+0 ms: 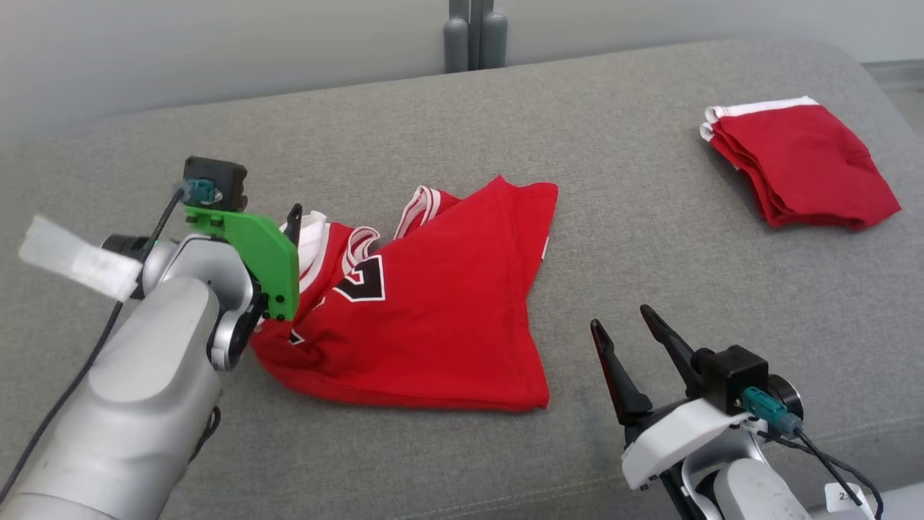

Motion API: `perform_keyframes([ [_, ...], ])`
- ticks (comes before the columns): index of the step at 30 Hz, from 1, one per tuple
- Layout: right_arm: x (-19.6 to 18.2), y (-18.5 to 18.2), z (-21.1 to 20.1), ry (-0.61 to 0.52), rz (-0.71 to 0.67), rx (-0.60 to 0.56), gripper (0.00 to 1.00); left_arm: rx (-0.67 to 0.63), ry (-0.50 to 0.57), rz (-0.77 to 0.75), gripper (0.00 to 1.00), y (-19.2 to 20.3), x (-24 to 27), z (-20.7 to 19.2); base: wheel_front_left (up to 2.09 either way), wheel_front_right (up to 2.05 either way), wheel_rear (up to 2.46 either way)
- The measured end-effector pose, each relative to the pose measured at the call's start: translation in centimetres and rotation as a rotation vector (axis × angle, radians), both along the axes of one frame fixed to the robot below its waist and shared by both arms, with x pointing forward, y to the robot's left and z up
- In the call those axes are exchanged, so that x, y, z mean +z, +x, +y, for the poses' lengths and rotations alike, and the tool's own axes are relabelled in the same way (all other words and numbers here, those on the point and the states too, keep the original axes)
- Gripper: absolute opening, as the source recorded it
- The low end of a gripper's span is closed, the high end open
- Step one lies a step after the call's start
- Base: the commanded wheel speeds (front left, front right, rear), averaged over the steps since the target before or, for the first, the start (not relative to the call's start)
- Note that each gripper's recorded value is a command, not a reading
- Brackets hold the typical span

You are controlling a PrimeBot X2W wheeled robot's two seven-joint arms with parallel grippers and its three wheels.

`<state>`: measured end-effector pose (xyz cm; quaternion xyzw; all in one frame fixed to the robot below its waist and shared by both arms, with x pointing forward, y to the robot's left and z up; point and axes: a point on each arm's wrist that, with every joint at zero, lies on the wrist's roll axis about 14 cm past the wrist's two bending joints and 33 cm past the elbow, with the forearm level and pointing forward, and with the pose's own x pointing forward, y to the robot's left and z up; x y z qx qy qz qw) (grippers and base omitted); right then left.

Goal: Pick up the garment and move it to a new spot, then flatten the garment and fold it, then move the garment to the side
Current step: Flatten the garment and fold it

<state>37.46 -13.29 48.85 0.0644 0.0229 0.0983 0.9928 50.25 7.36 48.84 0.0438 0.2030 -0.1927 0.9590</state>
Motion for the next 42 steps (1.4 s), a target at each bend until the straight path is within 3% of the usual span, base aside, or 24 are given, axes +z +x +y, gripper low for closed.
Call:
perform_keyframes([
  [11,-1.4,0.1,-3.5,-0.015,0.028,-0.107,1.0,-0.118,0.287,0.178,1.0,3.0,-4.9,-2.2,0.0,0.0,0.0],
  [20,-3.0,-0.2,-5.7,-0.028,0.072,-0.172,1.0,-0.123,0.344,0.322,1.0,3.2,-9.2,-2.9,0.0,0.0,0.0],
  [21,-3.0,-0.2,-5.7,-0.028,0.072,-0.172,1.0,-0.123,0.344,0.322,0.89,3.2,-9.2,-2.9,0.0,0.0,0.0],
  [23,-3.3,-0.3,-5.8,-0.028,0.08,-0.177,1.0,-0.112,0.34,0.32,0.0,3.4,-9.4,-2.9,0.0,0.0,0.0],
  [30,-3.1,0.2,-5.4,-0.027,0.068,-0.162,1.0,-0.037,0.28,0.278,0.0,4.1,-8.2,-1.8,0.0,0.0,0.0],
  [35,-2.6,0.6,-4.4,-0.032,0.054,-0.129,1.0,0.096,0.115,0.202,0.0,3.8,-6.3,0.1,0.0,0.0,0.0],
  [42,-2.1,0.6,-2.1,-0.036,0.046,-0.058,1.0,0.273,0.013,0.081,0.0,0.9,-4.8,5.9,0.0,0.0,0.0],
])
